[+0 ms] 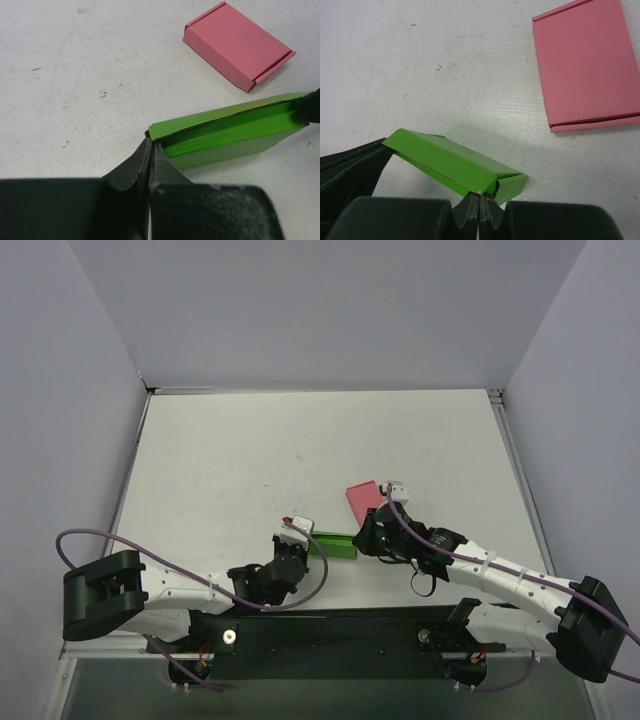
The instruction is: Fold the paper box
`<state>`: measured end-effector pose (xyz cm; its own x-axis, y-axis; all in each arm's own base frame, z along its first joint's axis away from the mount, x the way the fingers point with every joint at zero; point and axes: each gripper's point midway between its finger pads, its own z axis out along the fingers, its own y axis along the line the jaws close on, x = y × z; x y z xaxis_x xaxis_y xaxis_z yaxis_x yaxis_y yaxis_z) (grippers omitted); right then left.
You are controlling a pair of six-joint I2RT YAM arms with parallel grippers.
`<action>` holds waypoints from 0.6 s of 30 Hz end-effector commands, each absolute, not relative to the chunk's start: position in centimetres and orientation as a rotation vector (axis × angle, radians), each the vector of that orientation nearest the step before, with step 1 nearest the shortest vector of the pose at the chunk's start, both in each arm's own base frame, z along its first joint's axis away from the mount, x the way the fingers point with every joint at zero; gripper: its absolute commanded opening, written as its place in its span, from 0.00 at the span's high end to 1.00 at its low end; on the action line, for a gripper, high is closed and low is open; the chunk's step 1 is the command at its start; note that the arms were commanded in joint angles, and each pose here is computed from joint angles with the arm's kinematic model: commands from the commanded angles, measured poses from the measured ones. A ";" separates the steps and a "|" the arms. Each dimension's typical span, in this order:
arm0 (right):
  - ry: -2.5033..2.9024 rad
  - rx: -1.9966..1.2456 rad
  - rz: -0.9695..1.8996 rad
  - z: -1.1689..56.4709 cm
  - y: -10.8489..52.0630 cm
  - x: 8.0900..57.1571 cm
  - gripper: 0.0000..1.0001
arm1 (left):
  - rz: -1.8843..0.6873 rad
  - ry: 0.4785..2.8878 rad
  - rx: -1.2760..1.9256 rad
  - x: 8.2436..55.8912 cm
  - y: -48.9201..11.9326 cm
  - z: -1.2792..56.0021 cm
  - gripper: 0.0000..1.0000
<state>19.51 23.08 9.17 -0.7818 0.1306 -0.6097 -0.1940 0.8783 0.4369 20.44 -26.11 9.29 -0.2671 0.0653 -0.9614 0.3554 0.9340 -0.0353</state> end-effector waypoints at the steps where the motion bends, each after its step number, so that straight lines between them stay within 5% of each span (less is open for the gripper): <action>1: 2.281 -0.036 0.872 12.5 26.5 20.0 1.00 | -0.215 1.973 0.596 17.5 -25.5 3.7 1.00; 18: 2.395 -0.094 0.574 8.9 21.7 18.9 1.00 | -0.224 2.021 0.515 17.6 -26.0 4.3 1.00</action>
<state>19.18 22.48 8.63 -0.7871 0.1036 -0.6080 -0.1980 0.8911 0.4082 20.45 -26.53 9.40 -0.2806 0.0758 -0.9568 0.3408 0.9398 -0.0254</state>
